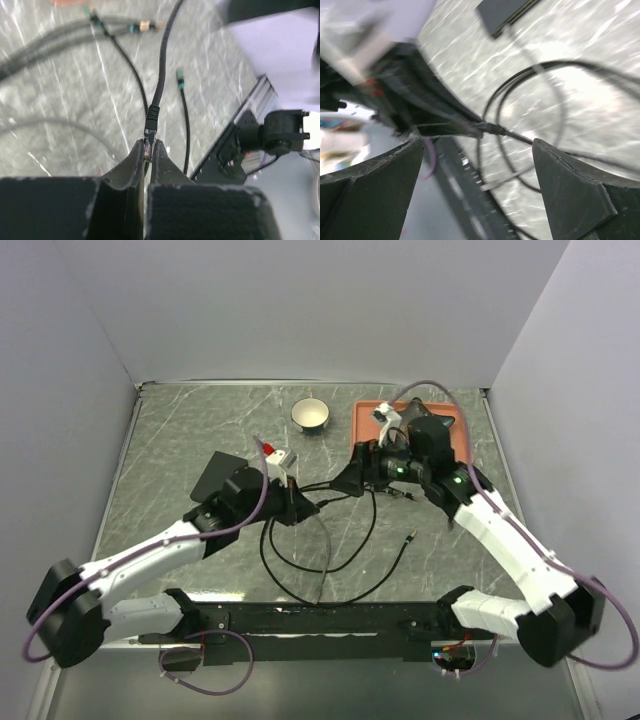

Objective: Insert the plug into the switch port

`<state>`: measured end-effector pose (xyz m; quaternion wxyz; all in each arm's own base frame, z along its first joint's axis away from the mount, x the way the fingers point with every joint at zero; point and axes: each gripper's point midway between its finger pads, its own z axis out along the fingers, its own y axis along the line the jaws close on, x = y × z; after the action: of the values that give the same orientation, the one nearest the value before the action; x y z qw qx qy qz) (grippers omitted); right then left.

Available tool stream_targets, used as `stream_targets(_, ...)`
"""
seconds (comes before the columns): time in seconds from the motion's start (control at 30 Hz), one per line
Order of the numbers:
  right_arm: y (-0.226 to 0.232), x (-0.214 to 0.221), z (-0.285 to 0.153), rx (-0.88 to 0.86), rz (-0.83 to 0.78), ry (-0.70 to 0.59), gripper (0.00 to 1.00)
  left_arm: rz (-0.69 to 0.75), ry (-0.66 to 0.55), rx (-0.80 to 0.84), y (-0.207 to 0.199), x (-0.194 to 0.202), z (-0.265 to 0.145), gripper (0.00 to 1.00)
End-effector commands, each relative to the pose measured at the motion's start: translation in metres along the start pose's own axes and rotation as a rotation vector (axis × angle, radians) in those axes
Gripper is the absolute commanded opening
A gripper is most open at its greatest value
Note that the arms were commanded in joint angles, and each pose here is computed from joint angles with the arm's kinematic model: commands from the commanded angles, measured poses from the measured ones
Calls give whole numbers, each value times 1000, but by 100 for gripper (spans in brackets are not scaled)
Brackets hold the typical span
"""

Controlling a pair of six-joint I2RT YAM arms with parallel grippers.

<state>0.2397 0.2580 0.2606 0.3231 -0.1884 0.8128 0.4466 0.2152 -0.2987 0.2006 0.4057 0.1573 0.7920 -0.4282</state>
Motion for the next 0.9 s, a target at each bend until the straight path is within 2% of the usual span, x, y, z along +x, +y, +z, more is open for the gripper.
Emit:
stream_targets(0.0,-19,-13,-29,192,-120,-103,99,-148,164,94,-5,20,10,1)
stream_targets(0.07,-9,-15,-37,164,-168,-145,99,-214,196,89,3,25,17,1)
stream_targets(0.2,8,-5,-37,65,-232,-132,99,-300,259,218,-7,36,17,1)
stream_targets(0.33,8,9,-29,64,-304,-95,98,-310,266,331,-20,36,11,1)
stream_targets(0.53,14,38,-3,68,-409,18,92,-288,262,471,-37,34,-6,1)
stream_targets(0.6,18,52,6,69,-455,74,89,-287,258,471,-35,34,-6,1)
stream_targets(0.67,14,53,10,111,-477,86,83,-290,260,471,-34,35,-7,1)
stream_targets(0.87,9,70,15,150,-505,138,73,-282,261,488,-34,37,-10,1)
